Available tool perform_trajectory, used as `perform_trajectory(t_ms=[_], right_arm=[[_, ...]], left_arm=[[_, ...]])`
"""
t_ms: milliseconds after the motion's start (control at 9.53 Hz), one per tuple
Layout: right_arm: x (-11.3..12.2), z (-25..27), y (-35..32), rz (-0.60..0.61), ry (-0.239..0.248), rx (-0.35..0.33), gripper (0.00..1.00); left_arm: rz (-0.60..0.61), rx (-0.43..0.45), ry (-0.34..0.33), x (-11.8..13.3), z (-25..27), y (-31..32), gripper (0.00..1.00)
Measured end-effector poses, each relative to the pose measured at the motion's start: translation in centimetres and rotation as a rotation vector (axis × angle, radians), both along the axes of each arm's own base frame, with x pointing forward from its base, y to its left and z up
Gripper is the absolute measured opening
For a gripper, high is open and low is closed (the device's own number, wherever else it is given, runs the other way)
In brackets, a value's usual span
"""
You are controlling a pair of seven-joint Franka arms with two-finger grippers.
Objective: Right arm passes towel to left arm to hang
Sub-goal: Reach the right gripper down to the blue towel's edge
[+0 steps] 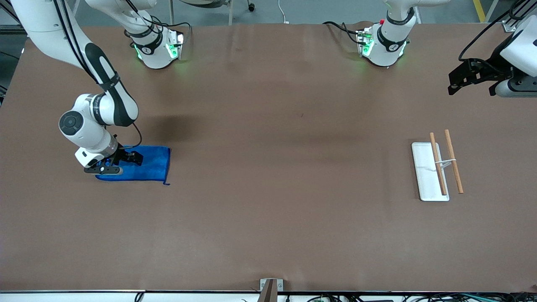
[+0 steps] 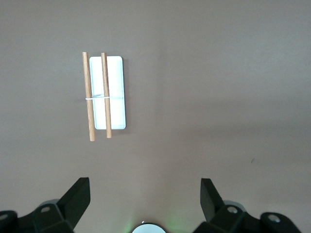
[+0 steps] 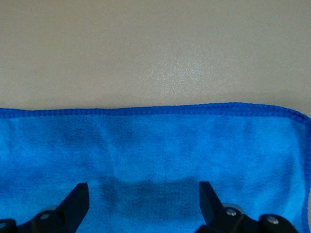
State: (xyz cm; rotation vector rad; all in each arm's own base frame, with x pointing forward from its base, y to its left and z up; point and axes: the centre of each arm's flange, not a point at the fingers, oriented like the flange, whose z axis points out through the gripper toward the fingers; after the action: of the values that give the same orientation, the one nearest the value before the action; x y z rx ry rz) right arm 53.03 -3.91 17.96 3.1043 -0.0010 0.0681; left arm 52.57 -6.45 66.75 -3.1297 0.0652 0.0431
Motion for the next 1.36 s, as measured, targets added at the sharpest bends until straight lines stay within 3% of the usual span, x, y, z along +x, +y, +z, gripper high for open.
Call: perform_trajectory(t_ms=[525, 1364], right_arm=[[-0.16, -0.99, -0.22, 0.012, -0.006, -0.004, 0.96], [0.19, -0.62, -0.22, 0.014, -0.017, -0.004, 0.5]], left_arm=[[-0.003, 0.0, -0.001, -0.02, 0.06, -0.14, 1.0], [-0.006, 0.0, 0.0, 0.02, 0.0, -0.33, 1.0]])
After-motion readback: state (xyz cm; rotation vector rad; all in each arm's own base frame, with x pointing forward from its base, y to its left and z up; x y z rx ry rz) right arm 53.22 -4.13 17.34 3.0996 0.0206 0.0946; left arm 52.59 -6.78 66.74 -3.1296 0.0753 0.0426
